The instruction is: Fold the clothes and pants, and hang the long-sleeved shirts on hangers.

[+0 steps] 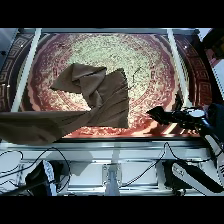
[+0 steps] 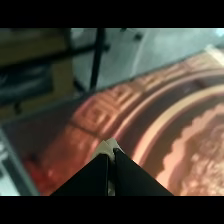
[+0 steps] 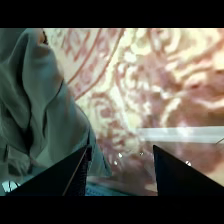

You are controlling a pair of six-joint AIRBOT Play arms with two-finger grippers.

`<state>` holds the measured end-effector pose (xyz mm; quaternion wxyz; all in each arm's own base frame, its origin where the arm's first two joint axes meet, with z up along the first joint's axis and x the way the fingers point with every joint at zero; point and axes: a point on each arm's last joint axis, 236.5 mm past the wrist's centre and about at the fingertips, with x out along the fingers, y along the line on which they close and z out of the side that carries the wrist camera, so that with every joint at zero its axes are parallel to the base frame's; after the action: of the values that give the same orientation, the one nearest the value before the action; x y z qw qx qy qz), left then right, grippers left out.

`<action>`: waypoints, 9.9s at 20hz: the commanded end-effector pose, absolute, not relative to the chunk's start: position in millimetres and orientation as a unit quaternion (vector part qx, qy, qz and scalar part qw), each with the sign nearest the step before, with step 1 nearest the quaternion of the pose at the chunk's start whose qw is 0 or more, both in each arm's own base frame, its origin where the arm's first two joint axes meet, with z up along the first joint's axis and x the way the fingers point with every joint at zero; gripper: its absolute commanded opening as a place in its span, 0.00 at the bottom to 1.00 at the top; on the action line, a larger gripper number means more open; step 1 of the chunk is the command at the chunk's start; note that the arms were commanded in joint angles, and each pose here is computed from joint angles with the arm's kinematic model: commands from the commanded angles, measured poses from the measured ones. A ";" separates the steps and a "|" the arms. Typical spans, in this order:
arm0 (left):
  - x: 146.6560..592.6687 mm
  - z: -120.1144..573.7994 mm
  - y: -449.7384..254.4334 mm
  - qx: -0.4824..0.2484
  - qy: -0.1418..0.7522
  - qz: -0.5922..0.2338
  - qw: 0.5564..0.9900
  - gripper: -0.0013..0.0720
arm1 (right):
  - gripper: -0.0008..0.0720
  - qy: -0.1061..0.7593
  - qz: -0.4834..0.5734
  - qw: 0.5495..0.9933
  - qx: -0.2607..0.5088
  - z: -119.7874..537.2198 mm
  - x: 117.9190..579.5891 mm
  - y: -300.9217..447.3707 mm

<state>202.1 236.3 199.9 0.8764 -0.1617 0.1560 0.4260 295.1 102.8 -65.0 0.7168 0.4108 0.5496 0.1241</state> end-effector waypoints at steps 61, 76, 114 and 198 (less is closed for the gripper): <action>277.8 171.6 264.1 -0.206 0.173 0.368 0.890 0.04 | 0.67 0.579 -0.004 0.815 0.024 24.3 382.9 -32.4; 255.3 54.2 255.4 -0.265 0.378 0.363 0.809 0.05 | 0.75 0.693 0.146 0.616 0.345 -80.0 251.6 167.7; 258.9 52.0 246.1 -0.288 0.379 0.351 0.806 0.05 | 0.06 0.583 0.160 0.776 0.178 -86.4 419.5 199.5; 346.0 -110.1 134.6 0.347 0.519 -0.245 0.741 0.40 | 0.06 0.696 0.241 0.638 -0.225 -55.6 266.0 0.7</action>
<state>333.0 123.3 -106.8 0.7307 0.3368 0.5265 -0.2749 265.4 2.2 -55.7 0.6376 -0.2220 0.6965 0.2429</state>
